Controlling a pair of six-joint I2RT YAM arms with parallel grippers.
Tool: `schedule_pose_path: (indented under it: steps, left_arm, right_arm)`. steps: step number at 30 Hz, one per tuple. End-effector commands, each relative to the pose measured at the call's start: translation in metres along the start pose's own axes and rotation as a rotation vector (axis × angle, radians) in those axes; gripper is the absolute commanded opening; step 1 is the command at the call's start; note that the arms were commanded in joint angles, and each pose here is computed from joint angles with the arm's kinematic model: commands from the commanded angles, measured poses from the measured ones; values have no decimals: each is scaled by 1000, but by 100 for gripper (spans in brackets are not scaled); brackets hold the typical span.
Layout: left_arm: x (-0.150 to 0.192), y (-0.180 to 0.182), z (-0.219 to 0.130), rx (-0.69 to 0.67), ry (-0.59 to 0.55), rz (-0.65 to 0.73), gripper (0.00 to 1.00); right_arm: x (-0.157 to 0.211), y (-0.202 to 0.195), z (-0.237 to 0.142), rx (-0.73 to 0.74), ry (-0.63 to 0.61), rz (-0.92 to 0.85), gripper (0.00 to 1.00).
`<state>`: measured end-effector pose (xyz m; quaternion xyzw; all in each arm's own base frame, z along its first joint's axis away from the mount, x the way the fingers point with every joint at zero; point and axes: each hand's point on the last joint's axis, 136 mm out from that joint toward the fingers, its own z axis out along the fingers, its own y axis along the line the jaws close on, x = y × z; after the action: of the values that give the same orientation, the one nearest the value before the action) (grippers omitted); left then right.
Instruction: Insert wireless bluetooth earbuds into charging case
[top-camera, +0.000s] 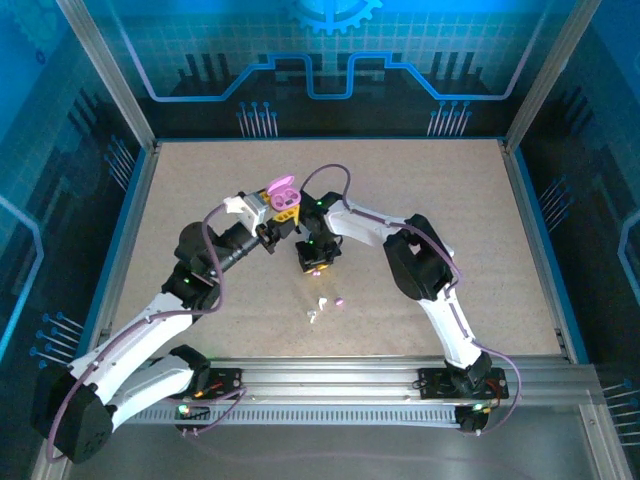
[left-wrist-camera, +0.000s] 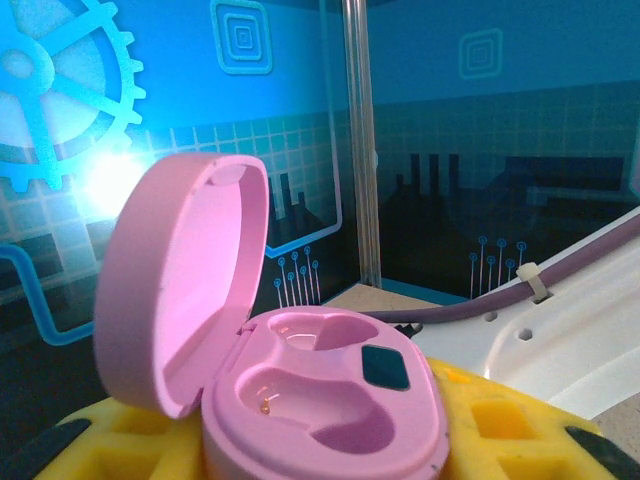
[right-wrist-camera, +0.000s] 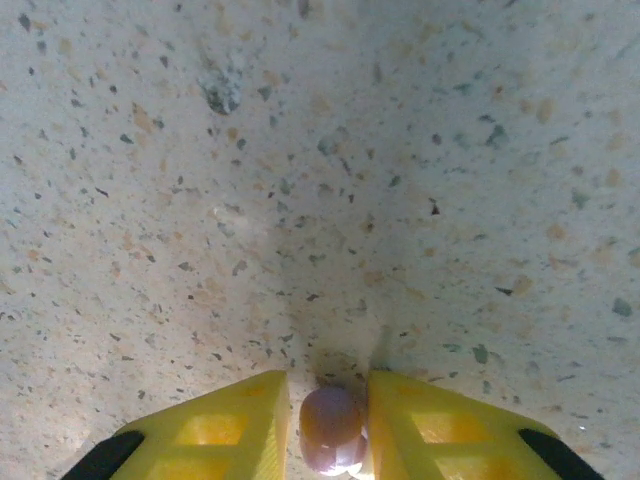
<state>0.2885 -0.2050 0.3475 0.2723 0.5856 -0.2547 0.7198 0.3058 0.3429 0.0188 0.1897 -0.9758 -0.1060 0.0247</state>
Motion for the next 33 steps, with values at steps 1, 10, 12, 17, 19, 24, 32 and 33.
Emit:
schedule_pose_path:
  steps: [1,10,12,17,19,24,32,33]
  left_arm:
    - [-8,2,-4,-21,-34,27,34]
    - [-8,3,-4,-25,-33,28,34]
    - [-8,3,-4,-25,-33,27,34]
    - [-8,3,-4,-26,-32,26,34]
    - [-8,3,-3,-24,-30,22,34]
    - [-5,4,-2,-26,-24,13,34]
    - [-4,3,1,-18,-21,4,34]
    - [-3,3,1,-18,-20,3,34]
  right_arm:
    - [12,2,8,37,56,-29,27]
    - [15,0,6,65,67,-40,26]
    - [15,-2,7,68,63,-37,25]
    - [8,2,-3,4,12,-16,22]
    - [3,3,-12,-49,-19,6,22]
    - [-6,-3,-45,-200,-115,50,21]
    - [30,-48,-53,-140,-20,53,22]
    - [38,-57,-51,-123,-3,70,22]
